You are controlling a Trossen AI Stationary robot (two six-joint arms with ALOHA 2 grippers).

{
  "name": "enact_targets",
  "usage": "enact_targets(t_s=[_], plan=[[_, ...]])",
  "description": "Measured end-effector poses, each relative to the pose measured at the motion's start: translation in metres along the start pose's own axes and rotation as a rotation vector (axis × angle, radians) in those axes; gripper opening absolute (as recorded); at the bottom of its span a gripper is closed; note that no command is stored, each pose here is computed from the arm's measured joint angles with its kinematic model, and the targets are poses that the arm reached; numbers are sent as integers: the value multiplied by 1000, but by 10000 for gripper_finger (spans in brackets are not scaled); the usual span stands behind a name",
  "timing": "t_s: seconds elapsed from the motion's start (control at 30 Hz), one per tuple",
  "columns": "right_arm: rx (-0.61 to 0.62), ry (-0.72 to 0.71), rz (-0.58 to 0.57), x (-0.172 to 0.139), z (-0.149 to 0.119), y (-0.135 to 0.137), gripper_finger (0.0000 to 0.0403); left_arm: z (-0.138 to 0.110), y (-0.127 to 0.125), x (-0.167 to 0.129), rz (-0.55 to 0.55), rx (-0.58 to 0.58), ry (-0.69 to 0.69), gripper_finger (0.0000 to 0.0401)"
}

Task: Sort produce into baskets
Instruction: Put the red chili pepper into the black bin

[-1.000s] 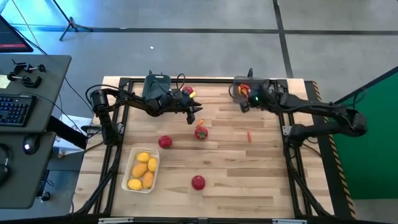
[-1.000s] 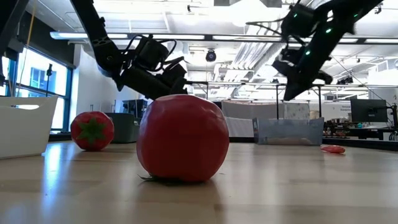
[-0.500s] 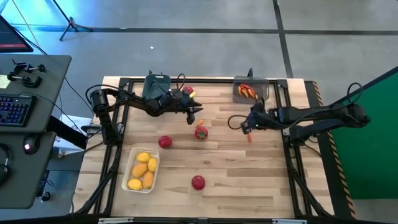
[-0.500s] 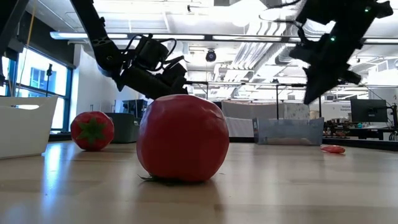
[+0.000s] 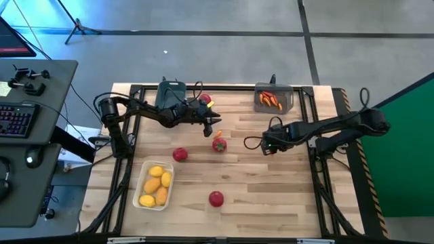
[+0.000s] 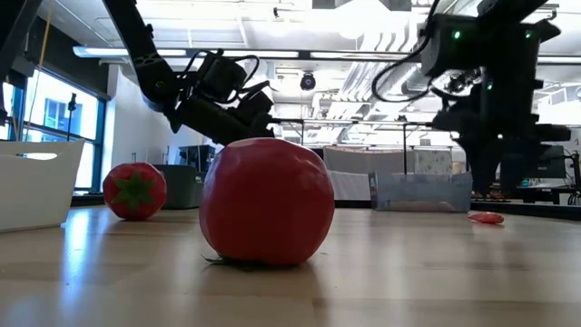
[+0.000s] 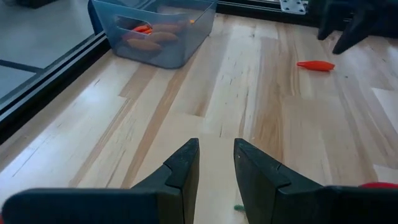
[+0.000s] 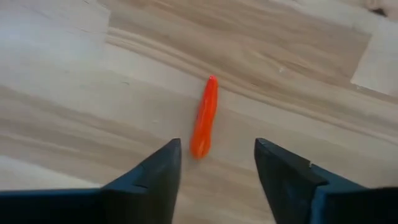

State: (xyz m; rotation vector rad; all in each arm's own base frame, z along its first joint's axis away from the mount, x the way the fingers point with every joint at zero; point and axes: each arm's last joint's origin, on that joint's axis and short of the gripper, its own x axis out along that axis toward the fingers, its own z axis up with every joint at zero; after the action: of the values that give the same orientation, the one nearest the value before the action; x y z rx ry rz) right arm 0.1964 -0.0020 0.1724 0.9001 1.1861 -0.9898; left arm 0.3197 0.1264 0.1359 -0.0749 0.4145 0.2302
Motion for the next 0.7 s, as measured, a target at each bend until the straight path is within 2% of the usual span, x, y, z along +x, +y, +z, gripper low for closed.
enact_targets(t_s=[0.1,0.23,0.37,0.5,0.63,0.7], plan=[[-2,2,-28,10,1,5,215,0,0,0,0,0,5,86],[-37,-13,-70,24,2,11,198,-1,0,0,0,-3,9,86],[-65,0,-96,36,4,15,152,-1,-1,0,-3,-1,9,86],[-101,26,-68,42,9,20,98,-1,-2,0,-4,0,9,86],[-151,34,-58,37,16,22,40,-1,-1,0,-3,4,10,86],[-179,-13,-64,29,24,25,14,-1,-1,0,-2,15,10,86]])
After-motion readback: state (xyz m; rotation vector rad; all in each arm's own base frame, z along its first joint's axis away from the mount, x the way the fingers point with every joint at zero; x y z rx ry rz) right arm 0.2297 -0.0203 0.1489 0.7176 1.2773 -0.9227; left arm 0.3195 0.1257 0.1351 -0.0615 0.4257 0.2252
